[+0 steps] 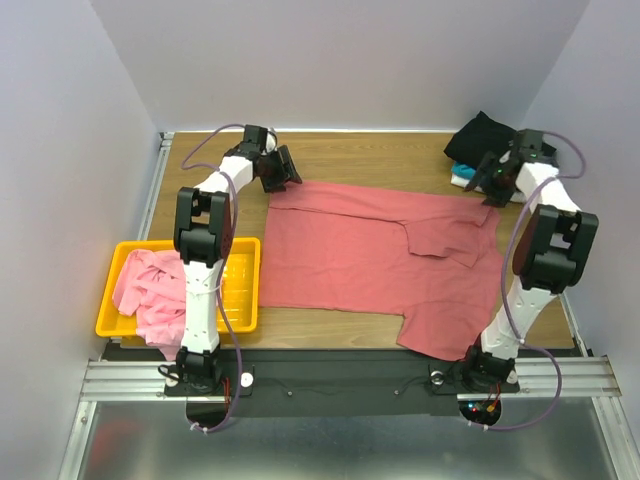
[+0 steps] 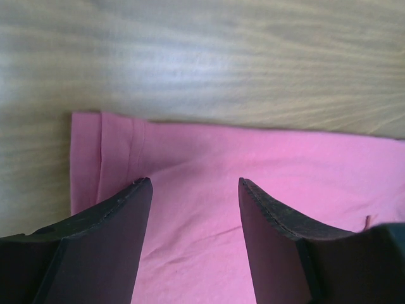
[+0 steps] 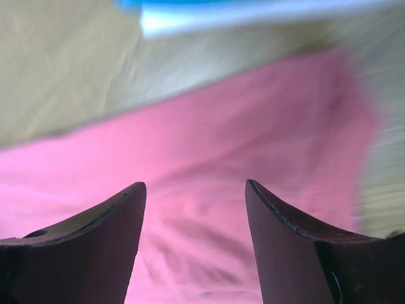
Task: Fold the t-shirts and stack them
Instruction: Fold the tshirt
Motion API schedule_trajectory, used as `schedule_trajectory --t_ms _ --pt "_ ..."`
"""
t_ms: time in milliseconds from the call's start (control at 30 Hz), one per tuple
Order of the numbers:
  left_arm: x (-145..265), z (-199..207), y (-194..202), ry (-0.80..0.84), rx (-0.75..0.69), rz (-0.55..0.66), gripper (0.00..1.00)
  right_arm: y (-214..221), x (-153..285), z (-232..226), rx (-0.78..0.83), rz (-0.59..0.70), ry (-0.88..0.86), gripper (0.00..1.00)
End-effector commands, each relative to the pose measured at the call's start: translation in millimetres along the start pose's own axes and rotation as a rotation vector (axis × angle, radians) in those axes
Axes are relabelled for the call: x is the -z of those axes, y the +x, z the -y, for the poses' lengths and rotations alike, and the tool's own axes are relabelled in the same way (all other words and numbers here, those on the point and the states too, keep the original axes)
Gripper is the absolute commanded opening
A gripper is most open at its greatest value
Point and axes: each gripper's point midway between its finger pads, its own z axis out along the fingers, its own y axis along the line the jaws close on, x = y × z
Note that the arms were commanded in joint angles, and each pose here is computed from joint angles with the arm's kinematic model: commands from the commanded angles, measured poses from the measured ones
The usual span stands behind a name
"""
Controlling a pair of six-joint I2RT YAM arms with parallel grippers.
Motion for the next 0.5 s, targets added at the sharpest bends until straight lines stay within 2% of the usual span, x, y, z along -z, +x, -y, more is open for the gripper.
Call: schedule_trajectory --t_ms 0,300,467 --pt "17.1 18.0 9.9 0.016 -0.045 -0.007 0.68 30.6 -19.1 -22.7 -0.007 -0.07 -0.066 0.7" --pt "-14.7 2.9 27.3 -0.009 -0.039 -0.061 0.68 38.7 -53.1 0.4 -0.043 -0.102 0.03 0.7" --pt "-26.2 1.5 18.5 -0.018 -0.059 -0.052 0.68 54.4 -73.6 17.9 -0.083 -0.146 0.095 0.7"
